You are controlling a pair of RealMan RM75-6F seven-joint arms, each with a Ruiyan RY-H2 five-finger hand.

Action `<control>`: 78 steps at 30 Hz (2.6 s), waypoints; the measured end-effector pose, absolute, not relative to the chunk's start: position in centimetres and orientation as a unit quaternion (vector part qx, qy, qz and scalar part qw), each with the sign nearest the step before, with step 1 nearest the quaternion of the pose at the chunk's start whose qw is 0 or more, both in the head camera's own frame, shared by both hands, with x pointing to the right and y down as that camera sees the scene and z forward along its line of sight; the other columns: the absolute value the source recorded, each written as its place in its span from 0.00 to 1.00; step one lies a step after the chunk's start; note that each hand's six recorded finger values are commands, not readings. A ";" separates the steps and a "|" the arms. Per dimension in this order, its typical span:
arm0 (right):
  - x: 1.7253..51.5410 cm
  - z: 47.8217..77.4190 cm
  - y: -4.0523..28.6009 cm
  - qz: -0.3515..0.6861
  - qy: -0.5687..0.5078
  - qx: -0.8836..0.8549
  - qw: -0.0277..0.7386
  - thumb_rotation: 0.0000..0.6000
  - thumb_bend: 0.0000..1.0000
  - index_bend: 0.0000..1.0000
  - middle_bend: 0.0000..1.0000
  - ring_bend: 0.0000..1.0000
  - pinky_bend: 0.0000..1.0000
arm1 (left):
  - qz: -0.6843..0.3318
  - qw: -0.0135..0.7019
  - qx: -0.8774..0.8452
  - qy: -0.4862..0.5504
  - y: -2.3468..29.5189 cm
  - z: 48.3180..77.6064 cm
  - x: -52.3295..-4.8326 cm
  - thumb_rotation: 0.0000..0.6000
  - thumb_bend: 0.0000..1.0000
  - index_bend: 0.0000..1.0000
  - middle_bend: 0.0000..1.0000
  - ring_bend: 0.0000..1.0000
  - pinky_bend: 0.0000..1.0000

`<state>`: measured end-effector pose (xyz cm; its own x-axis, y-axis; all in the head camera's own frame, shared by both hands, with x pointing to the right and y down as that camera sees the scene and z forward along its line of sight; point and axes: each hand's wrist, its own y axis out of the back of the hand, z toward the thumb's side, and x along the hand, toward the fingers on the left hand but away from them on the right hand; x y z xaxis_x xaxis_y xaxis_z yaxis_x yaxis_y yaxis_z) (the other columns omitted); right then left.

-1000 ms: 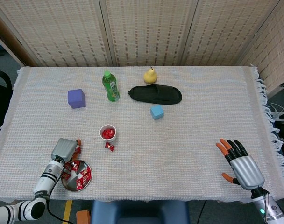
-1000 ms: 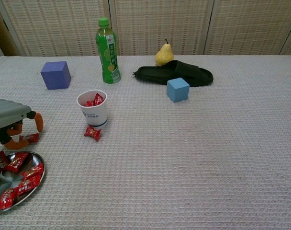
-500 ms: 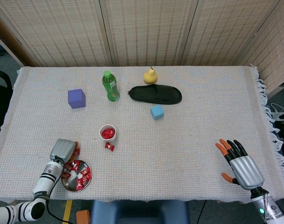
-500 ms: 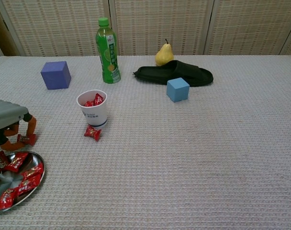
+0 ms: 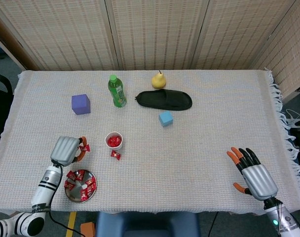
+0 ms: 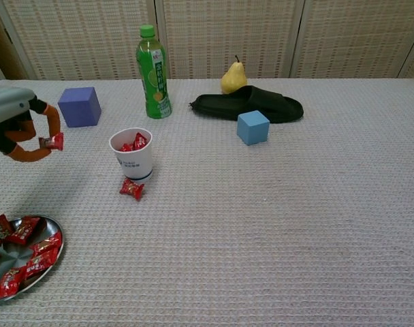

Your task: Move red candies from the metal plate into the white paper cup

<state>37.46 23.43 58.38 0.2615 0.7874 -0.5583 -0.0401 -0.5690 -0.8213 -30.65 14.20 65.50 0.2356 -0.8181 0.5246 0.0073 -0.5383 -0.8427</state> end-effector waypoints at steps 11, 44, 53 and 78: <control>38.1 58.5 22.9 0.554 -0.275 -0.691 0.374 1.00 0.10 0.00 0.00 0.00 0.00 | -0.493 0.406 -0.714 0.288 10.7 65.4 -22.9 1.00 0.36 0.53 1.00 1.00 1.00; 37.6 58.4 23.4 0.547 -0.267 -0.698 0.376 1.00 0.10 0.00 0.00 0.00 0.00 | -0.455 0.442 -0.741 0.220 16.2 65.4 -20.8 1.00 0.37 0.24 1.00 1.00 1.00; 37.3 57.9 24.0 0.538 -0.265 -0.704 0.380 1.00 0.10 0.00 0.00 0.00 0.00 | -0.455 0.553 -0.684 0.137 19.9 66.9 -21.6 1.00 0.37 0.24 1.00 1.00 1.00; 37.7 57.6 23.8 0.541 -0.271 -0.700 0.379 1.00 0.10 0.00 0.00 0.00 0.00 | -0.460 0.628 -0.624 0.069 20.9 72.7 -20.8 1.00 0.37 0.27 1.00 1.00 1.00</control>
